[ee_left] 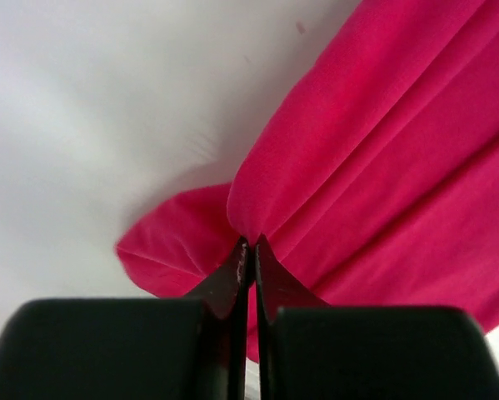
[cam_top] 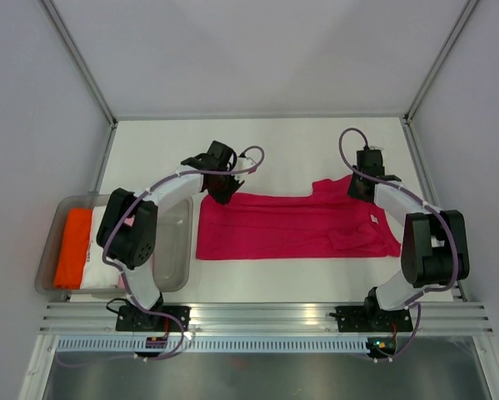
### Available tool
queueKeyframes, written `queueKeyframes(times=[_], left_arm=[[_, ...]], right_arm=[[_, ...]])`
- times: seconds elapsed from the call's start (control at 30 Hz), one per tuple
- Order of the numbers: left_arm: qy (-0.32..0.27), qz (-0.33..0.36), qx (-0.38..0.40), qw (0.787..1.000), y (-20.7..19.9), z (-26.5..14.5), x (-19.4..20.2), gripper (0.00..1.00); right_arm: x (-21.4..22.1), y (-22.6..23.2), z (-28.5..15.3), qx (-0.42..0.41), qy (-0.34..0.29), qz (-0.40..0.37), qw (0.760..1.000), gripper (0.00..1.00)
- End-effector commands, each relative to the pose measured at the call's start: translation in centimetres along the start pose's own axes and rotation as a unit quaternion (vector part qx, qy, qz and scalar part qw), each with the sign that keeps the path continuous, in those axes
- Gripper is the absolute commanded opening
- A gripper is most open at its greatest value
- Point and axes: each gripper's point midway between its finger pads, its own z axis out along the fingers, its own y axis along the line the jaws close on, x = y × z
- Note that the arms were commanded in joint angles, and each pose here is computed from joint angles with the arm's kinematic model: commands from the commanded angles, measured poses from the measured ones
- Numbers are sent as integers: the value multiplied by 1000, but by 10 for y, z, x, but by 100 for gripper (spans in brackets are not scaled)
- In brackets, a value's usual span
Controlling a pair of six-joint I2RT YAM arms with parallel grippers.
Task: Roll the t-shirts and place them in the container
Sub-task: Fold the tshirt
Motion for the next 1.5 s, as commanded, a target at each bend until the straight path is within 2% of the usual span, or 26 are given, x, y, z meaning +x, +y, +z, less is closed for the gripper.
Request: queueKeyframes(times=[0.0,0.17,0.3,0.4,0.47,0.53,0.57,0.63,0.67,0.83,0.9,1.0,1.2,1.4,1.43,1.47], left_arm=[[15,40,2,999,-14,-5,25,8],[40,65,113,991,-67,-27,55,35],[81,91,159,980,-85,-40,86,36],[57,100,173,978,-90,-58,73,36],[13,105,151,983,-80,-72,42,38],[-9,63,102,993,-57,-76,17,52],[-20,48,54,997,-33,-73,-4,61],[-33,1,8,999,-4,-72,-30,65],[-6,-14,-15,1000,8,-55,-25,65],[29,-46,-27,998,22,-14,-30,69],[63,-59,-20,996,22,7,-16,69],[81,-86,18,993,10,24,-9,67],[104,-99,32,989,1,31,5,56],[106,-99,36,989,-1,31,8,25],[106,-97,36,989,-1,29,8,15],[103,-97,34,989,0,27,6,10]], right_arm=[[11,-6,-9,11,-26,39,999,0],[26,-10,-14,9,-22,52,998,0],[32,-14,-16,13,-23,52,998,0],[33,-14,-18,10,-22,51,998,0],[34,-14,-18,10,-21,53,998,0],[34,-12,-19,6,-21,53,998,0],[35,-12,-18,4,-20,53,998,0],[36,-11,-17,3,-19,54,998,0],[36,-11,-17,3,-18,54,998,0],[37,-12,-15,8,-16,55,998,0],[39,-13,-14,10,-14,53,998,0],[41,-16,-14,15,-10,48,999,0],[44,-19,-14,21,-10,50,998,0],[42,-19,-12,27,-9,50,998,0],[40,-19,-13,27,-11,50,998,0],[39,-20,-14,30,-12,49,998,0]])
